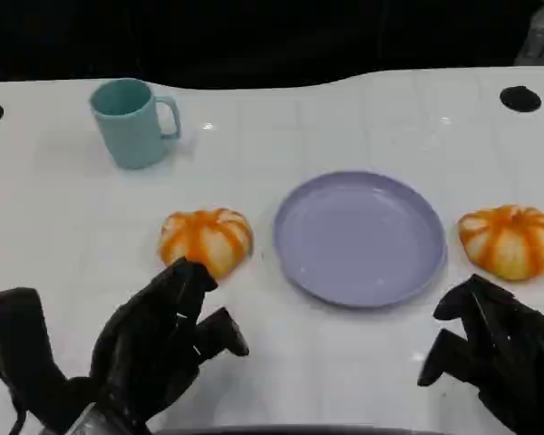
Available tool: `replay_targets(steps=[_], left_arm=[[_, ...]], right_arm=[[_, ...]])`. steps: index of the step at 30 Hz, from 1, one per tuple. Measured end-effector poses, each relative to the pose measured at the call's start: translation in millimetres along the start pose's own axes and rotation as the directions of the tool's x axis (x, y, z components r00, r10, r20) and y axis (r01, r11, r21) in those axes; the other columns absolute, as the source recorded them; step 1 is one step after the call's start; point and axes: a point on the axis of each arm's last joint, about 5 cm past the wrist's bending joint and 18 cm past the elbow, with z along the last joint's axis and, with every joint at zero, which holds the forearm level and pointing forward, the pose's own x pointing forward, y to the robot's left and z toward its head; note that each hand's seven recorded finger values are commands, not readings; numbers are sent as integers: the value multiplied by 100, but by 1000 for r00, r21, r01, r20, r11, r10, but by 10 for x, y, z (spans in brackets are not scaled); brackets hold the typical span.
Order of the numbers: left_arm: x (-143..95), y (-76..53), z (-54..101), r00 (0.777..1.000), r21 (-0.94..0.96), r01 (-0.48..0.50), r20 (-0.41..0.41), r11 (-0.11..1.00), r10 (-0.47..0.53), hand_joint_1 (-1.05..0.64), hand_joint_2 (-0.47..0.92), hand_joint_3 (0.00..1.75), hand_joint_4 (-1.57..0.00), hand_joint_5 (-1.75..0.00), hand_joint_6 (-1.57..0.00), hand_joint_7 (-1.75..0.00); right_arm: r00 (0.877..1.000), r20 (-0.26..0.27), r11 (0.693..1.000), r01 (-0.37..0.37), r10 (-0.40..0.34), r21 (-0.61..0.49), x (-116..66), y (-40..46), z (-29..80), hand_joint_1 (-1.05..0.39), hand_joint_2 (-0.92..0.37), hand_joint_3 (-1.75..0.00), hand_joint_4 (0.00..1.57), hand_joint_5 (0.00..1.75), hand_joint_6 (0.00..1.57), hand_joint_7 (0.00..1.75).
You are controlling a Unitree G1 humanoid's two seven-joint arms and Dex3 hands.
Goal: Grasp the bread from the table and place it into the plate.
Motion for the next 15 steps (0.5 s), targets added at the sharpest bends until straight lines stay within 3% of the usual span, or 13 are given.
replay_targets(steps=[15], left_arm=[[-1,7,2,1000,4,-2,5,1000,2,-56,92,43,-85,-175,-61,-175]], right_arm=[[1000,1,1000,-5,5,2,1,-2,-3,-48,-92,-39,67,175,51,163]])
